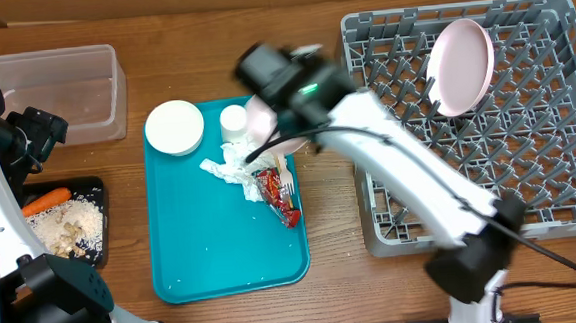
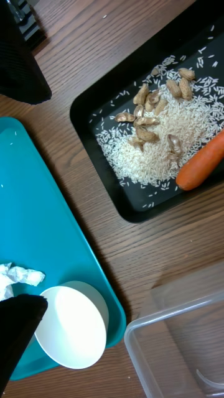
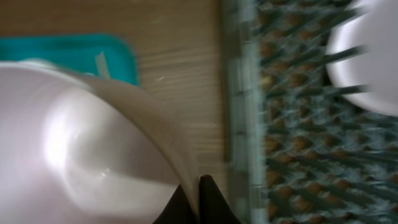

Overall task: Sort waste into correct bins and load items into the dishwasher rack
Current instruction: 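Lift the pink bowl and carry it into the grey rack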

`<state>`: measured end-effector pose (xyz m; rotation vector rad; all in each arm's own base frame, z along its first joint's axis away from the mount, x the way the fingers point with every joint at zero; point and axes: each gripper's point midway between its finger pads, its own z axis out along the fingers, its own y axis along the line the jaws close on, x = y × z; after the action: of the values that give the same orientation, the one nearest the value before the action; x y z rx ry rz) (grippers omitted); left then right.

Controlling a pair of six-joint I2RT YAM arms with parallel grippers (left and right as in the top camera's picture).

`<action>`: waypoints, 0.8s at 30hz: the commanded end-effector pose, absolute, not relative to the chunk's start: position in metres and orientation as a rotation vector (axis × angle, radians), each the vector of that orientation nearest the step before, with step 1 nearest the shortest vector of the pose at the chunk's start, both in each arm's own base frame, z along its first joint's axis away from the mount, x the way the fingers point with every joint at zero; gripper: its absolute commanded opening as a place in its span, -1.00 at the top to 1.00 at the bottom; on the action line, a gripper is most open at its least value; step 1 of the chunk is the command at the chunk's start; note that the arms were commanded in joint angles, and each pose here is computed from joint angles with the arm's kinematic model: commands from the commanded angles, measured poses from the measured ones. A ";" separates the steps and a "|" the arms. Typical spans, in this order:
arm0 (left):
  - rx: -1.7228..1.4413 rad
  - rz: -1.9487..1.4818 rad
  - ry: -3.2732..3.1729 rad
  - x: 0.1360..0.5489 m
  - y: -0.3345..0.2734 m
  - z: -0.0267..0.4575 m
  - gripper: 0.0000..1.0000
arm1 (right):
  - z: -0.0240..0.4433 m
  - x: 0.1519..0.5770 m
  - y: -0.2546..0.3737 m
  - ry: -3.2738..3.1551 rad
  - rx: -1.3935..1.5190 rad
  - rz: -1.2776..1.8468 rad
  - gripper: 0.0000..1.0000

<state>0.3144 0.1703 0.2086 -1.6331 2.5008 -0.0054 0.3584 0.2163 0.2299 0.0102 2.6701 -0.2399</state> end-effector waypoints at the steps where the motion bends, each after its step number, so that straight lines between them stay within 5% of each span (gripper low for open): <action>1: -1.663 -0.015 2.500 0.314 0.171 0.204 -1.00 | 0.284 0.367 0.130 2.524 0.216 -0.425 0.92; 13: -1.664 -0.015 2.500 0.314 0.171 0.204 -1.00 | 0.265 0.358 -0.049 2.433 0.855 -0.830 0.92; 24: -1.663 -0.015 2.500 0.314 0.171 0.204 -1.00 | 0.214 0.321 -0.093 2.376 1.169 -1.026 0.92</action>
<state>0.3147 0.1699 0.2086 -1.6327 2.5008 -0.0100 0.3231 -0.0915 0.2078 1.1056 2.4703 -1.0250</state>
